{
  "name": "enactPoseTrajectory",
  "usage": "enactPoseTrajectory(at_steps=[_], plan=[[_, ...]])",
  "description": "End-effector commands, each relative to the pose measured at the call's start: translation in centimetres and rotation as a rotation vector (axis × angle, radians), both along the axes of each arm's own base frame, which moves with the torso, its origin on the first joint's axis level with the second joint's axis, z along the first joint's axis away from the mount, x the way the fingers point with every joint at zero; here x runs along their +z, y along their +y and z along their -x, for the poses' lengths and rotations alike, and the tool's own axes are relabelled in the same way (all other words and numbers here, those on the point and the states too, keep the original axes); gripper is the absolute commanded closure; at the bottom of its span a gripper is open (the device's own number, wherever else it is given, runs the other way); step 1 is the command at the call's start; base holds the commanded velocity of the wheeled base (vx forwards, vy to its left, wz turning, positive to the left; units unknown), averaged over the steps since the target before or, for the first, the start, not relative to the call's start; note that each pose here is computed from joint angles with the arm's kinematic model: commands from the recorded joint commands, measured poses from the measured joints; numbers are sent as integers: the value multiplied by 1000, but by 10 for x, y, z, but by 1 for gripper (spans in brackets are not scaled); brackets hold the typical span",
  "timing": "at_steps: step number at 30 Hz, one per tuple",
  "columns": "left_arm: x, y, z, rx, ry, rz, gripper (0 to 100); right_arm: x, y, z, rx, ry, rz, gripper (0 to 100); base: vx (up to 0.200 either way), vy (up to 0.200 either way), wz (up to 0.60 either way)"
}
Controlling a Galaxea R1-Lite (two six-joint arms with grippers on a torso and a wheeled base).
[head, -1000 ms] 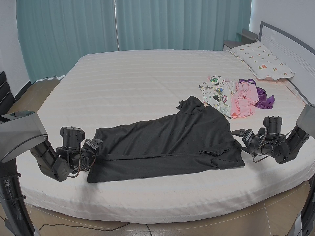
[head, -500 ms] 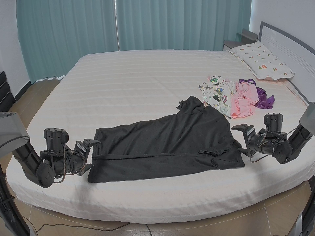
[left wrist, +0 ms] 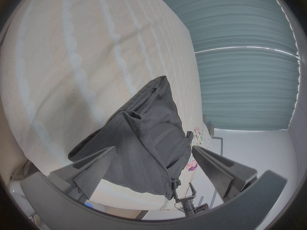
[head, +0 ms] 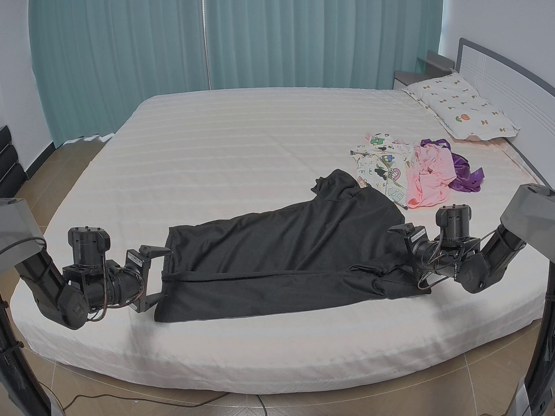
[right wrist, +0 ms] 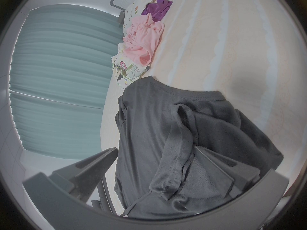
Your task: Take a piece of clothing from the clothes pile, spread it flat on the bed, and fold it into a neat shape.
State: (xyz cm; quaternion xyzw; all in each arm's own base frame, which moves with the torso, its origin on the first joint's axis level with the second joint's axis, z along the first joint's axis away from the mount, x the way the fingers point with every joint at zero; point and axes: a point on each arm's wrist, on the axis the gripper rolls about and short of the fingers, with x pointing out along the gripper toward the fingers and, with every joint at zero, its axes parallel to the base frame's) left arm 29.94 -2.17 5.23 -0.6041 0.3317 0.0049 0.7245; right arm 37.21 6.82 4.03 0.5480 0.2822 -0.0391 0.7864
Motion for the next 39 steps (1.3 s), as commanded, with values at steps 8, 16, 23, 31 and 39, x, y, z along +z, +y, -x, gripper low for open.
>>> enactPoseTrajectory(at_steps=[8, 16, 23, 31, 39], plan=[[-9, -6, -2, -16, 28, -1, 0, -15, 5, -10, 3, 17, 6, 0, 0, 0, 0], [-10, -6, -2, -15, 30, -3, 0, -2, 3, -3, -2, 6, 6, 0, 0, 0, 0], [-11, -6, -4, -13, 31, -6, 0, -1, 3, 2, -8, 11, 14, 0, 0, 0, 0], [-11, -6, -5, -15, 28, -8, 0, -6, 6, 4, 2, 27, 18, 0, 0, 0, 0], [-13, -7, -5, -18, 33, -14, 0, -16, 10, -3, 6, 38, 20, 0, 0, 0, 0]])
